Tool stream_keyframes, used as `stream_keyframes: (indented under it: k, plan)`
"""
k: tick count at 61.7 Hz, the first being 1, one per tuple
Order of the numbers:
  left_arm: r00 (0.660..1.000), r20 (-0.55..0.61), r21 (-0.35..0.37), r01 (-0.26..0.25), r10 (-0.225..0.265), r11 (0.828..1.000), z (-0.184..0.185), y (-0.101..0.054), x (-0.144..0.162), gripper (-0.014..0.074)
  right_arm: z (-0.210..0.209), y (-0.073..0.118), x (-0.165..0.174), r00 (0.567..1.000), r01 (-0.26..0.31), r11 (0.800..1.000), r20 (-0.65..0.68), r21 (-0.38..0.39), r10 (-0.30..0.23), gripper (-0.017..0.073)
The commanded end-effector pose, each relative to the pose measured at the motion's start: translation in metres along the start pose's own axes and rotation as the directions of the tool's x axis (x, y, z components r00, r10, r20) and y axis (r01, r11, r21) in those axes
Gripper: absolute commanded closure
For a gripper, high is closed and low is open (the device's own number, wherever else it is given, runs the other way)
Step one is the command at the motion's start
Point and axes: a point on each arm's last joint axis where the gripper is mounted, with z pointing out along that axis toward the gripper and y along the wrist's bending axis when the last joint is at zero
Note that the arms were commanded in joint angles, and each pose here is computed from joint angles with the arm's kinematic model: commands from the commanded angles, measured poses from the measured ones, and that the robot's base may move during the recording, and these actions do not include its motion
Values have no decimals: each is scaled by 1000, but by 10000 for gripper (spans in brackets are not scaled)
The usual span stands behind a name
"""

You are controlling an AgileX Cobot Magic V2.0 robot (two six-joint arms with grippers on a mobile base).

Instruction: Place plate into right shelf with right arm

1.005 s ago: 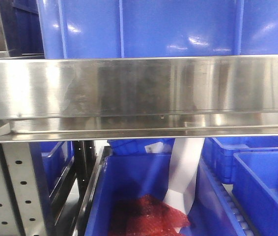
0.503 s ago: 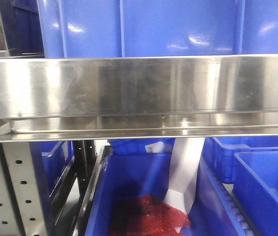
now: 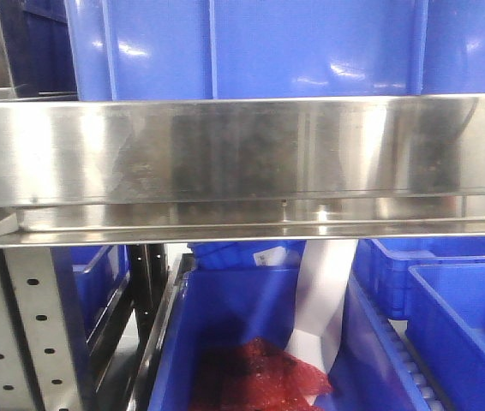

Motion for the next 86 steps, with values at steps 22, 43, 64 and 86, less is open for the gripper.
stream_keyframes:
  k: [22, 43, 64, 86]
  plan:
    - [996, 84, -16, 11, -10, 1000, -1, 1, -5, 640, -76, 0, -48, 974, 6, 1000, 227, 0, -6, 17]
    - [996, 84, -16, 11, -10, 1000, -1, 1, -5, 640, -190, -1, -48, 954, 4, 1000, 300, 1, -4, 445]
    - [996, 84, -16, 11, -10, 1000, -1, 1, -5, 640, -274, -2, 45, 919, 4, 1000, 395, 0, -4, 530]
    - [996, 84, -16, 11, -10, 1000, -1, 1, -5, 640, -321, -3, 141, 865, 4, 1000, 501, -1, -3, 530]
